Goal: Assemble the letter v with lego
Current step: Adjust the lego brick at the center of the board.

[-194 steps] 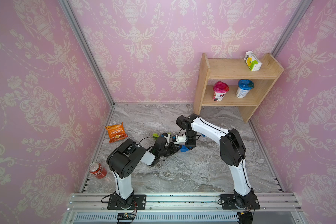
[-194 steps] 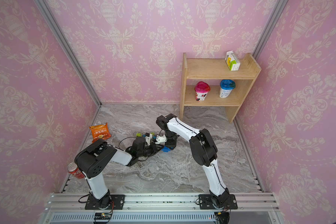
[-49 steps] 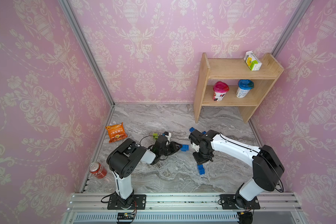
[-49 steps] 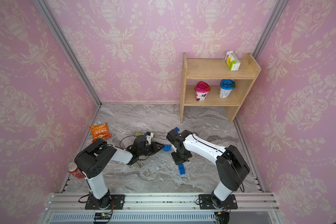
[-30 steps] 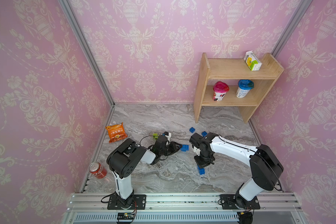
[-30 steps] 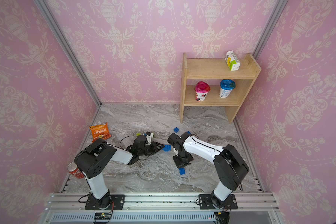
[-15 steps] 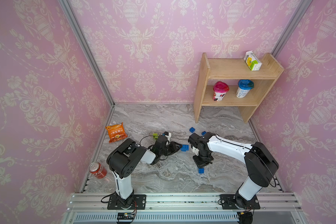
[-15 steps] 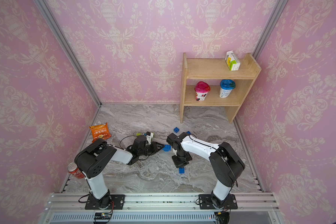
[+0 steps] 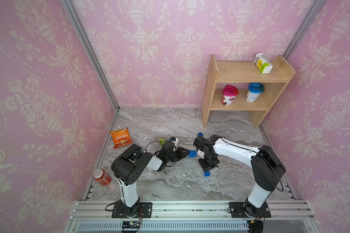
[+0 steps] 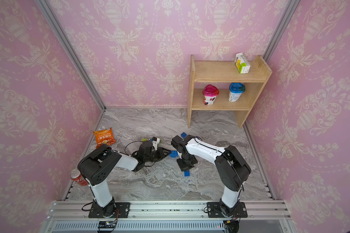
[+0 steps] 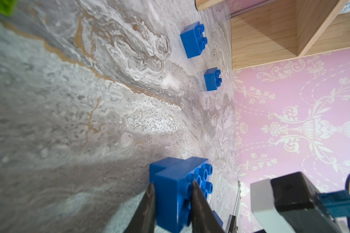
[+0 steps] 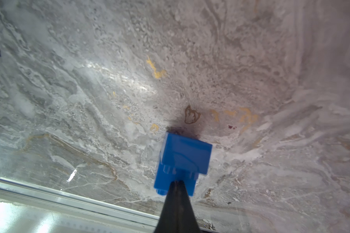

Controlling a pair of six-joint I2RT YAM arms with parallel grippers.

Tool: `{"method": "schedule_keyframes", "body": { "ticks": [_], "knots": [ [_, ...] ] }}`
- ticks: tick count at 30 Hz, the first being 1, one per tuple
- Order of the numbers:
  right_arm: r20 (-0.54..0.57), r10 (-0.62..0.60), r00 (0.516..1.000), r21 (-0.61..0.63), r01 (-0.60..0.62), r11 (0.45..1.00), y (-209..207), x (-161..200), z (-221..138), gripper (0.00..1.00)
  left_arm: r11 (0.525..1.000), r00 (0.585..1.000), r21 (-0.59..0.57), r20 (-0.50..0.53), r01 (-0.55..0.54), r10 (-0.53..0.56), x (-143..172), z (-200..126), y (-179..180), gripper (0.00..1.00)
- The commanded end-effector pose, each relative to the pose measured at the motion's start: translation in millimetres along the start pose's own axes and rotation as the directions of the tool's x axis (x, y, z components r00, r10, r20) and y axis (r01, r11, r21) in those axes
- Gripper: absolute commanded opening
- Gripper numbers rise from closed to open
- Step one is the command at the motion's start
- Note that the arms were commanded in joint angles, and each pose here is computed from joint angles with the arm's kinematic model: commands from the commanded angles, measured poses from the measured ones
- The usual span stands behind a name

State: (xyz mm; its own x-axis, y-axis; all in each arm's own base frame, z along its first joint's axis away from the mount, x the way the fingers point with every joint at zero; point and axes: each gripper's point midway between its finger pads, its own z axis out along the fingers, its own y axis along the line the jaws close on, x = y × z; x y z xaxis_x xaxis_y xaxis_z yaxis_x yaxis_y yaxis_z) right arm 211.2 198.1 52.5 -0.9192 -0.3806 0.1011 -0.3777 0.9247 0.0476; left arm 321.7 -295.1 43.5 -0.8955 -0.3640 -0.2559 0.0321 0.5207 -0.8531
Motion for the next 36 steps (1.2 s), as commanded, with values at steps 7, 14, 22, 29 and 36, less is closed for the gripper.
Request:
{"method": "schedule_keyframes", "body": {
  "ticks": [7,14,22,29,36],
  "knots": [
    [-0.015,-0.017,1.000,0.038,0.018,0.999,-7,-4,-1,0.00,0.998,0.999,-0.065,-0.034,0.013,-0.016,11,-1,22,0.28],
    [-0.019,-0.026,0.999,0.050,0.027,0.998,-9,-9,-1,0.00,0.998,0.999,-0.062,-0.037,0.013,-0.015,11,0,22,0.28],
    [-0.030,-0.027,0.999,0.060,0.029,0.998,-13,-14,6,0.00,0.998,0.999,-0.061,-0.039,0.015,-0.017,11,0,21,0.28],
    [-0.003,-0.050,0.999,0.058,0.050,0.997,-15,-22,-11,0.00,0.998,0.999,-0.061,-0.042,0.014,-0.016,11,0,19,0.28],
    [0.000,-0.046,0.999,0.049,0.046,0.998,-15,-20,-13,0.00,0.998,0.999,-0.063,-0.041,0.014,-0.017,11,0,20,0.28]
  ]
}}
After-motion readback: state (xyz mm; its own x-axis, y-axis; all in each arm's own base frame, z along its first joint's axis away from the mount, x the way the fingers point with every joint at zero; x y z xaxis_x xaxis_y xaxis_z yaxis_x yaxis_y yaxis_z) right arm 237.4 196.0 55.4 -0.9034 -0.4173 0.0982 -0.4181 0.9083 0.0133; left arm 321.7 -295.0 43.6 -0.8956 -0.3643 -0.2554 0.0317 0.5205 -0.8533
